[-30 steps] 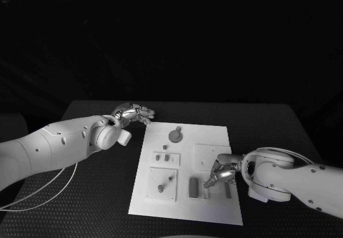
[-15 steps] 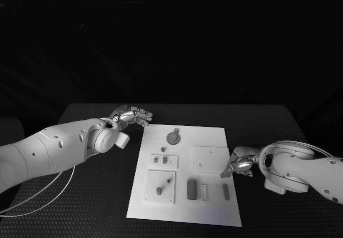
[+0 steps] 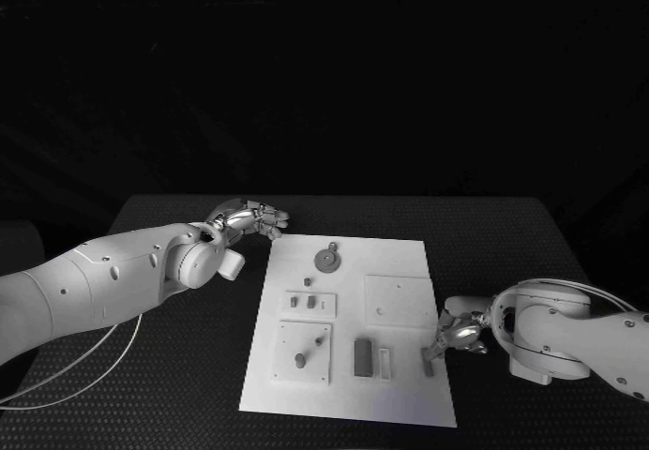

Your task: Assemble the parts on the task board

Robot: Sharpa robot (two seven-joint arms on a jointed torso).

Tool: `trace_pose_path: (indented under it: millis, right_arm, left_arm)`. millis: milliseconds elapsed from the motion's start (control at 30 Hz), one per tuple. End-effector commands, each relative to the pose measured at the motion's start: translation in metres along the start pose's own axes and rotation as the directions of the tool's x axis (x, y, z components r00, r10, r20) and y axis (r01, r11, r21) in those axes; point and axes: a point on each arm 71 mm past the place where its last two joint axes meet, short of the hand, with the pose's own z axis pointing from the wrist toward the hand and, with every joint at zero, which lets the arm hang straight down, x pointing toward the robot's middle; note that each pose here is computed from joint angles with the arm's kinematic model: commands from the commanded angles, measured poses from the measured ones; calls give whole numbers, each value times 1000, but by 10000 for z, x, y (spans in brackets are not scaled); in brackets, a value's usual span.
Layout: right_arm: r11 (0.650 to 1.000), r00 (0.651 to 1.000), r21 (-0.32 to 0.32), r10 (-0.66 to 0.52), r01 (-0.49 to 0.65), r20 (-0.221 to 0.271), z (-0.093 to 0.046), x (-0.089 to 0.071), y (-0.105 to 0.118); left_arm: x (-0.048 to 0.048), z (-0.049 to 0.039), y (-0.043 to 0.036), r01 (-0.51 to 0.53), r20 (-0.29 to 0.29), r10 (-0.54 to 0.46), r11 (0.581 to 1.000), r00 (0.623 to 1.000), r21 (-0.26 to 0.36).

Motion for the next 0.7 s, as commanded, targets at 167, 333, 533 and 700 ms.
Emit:
trace_pose_path:
  millis: [167,333,533,700]
  right_arm:
    - [998,999,31,-54,54,-9,77,108,-21]
    - [998,998,26,-63,64,-24,125,193,12]
    - [997,997,17,-71,71,-28,174,274,65]
    - [993,993,4,-117,118,-15,215,322,146]
  left_arm:
    - [14,-1,-5,9,-17,-9,1000,1000,7]
    - [9,-4,-3,9,-16,-9,1000,1000,6]
    - [2,-7,-1,9,-16,-9,1000,1000,4]
    - [0,-10,0,10,-17,-9,1000,1000,4]
